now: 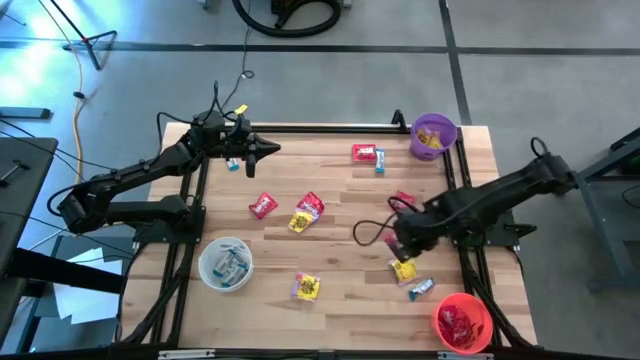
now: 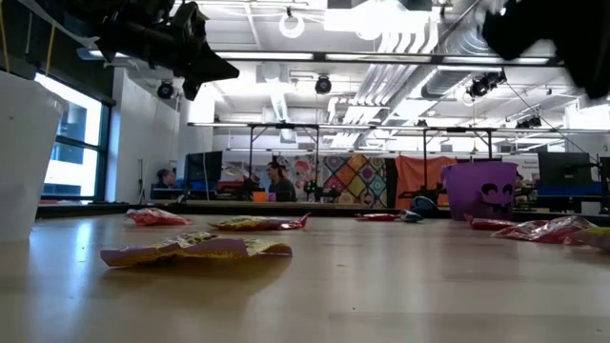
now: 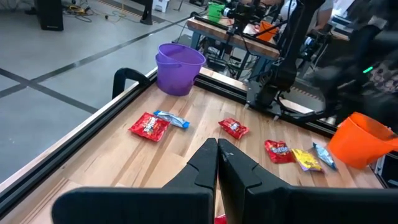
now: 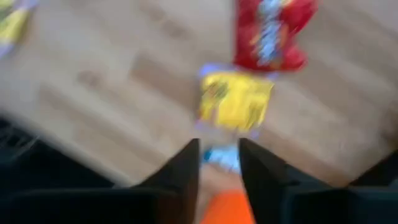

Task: Sort candy
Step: Put the red candy into the orange bin

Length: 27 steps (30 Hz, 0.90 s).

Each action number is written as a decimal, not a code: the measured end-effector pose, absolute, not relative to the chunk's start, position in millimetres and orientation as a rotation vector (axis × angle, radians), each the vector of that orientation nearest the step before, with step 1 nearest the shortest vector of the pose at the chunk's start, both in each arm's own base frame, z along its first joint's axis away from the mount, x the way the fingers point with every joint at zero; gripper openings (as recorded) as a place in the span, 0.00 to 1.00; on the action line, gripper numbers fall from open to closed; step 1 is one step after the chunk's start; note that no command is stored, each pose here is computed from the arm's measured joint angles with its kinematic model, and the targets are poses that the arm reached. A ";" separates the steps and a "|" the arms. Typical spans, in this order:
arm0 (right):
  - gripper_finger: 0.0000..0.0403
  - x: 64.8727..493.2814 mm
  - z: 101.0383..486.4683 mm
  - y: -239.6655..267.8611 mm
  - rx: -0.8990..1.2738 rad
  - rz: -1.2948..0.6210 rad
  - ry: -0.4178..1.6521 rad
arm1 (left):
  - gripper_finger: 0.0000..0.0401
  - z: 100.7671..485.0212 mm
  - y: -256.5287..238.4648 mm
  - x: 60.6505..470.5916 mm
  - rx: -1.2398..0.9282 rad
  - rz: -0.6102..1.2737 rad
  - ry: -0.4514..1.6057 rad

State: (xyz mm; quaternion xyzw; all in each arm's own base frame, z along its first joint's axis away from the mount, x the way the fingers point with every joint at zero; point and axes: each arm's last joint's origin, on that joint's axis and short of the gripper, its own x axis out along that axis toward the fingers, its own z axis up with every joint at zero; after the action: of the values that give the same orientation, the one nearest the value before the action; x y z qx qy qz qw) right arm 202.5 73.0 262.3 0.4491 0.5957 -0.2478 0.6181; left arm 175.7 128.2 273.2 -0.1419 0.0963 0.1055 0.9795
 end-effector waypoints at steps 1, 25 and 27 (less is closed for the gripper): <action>0.32 201.5 249.4 67.1 1.032 -0.604 1.378 | 0.00 273.1 128.2 175.7 -0.286 0.213 0.194; 0.39 191.5 138.5 8.5 1.081 -0.596 1.195 | 0.00 270.4 127.6 175.2 -0.330 0.217 0.216; 0.37 193.4 136.5 8.9 1.089 -0.590 1.203 | 0.00 270.4 127.6 175.2 -0.329 0.217 0.217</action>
State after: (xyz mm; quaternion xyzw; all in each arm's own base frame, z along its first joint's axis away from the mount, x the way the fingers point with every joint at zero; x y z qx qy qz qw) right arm 193.4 8.9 136.5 0.4793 0.5294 -0.2596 0.6501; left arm 175.2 127.6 270.4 -0.1631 0.1074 0.1077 0.9748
